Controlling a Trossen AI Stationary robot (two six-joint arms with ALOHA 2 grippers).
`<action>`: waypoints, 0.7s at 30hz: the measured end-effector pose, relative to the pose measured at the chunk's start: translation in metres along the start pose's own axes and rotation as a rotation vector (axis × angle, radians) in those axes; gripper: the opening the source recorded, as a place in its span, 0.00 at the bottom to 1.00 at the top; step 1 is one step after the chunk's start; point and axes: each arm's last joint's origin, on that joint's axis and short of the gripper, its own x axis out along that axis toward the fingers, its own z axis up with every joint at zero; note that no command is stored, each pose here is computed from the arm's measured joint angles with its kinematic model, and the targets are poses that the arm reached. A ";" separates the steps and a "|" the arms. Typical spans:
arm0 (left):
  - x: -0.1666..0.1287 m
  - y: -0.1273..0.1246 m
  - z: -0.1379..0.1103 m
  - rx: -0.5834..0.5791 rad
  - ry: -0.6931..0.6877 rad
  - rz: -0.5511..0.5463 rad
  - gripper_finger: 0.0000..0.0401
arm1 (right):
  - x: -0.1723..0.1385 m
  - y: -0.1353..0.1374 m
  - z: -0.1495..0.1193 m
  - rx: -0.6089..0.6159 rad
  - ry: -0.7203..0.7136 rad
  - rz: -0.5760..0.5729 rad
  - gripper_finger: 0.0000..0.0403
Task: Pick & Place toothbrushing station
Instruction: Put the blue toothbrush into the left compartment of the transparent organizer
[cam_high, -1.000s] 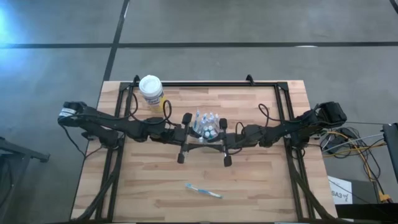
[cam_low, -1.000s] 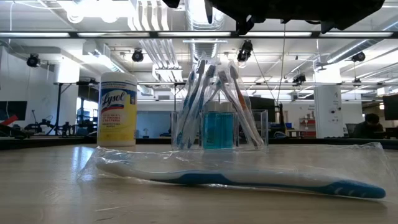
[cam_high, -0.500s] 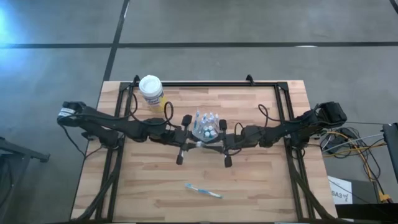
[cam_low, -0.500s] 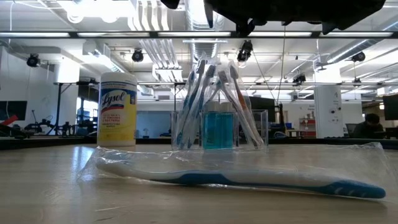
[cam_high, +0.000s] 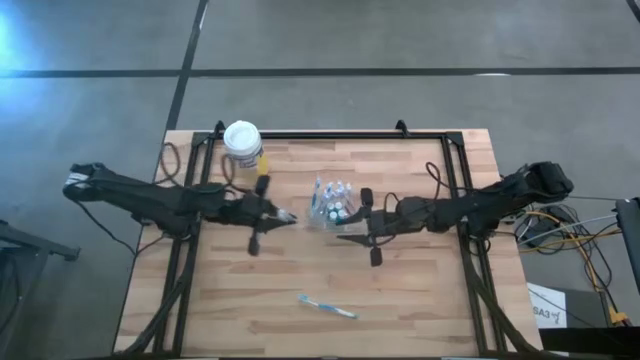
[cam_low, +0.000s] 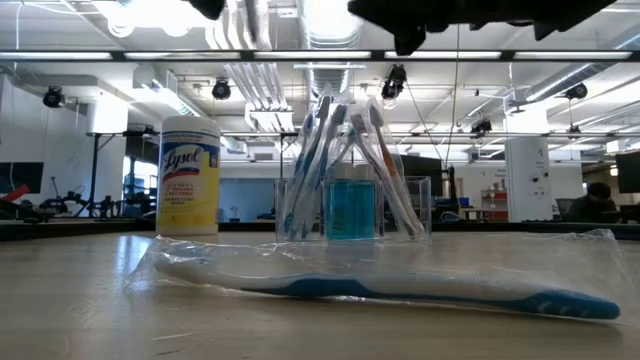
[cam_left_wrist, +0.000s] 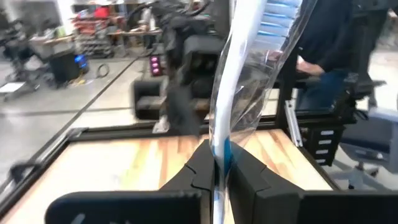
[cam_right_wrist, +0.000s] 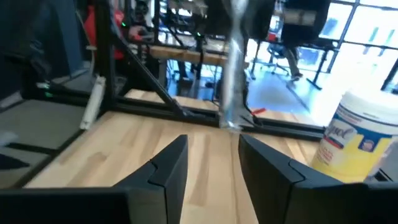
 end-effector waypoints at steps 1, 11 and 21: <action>-0.009 0.001 -0.004 -0.019 -0.003 0.012 0.05 | -0.004 0.001 0.001 0.000 -0.004 0.010 0.34; -0.080 0.009 -0.034 -0.094 -0.044 0.049 0.05 | -0.065 0.002 -0.009 -0.003 -0.195 0.157 0.17; -0.111 0.016 -0.059 -0.096 0.043 0.193 0.05 | -0.126 -0.024 -0.031 0.048 -0.301 0.019 0.02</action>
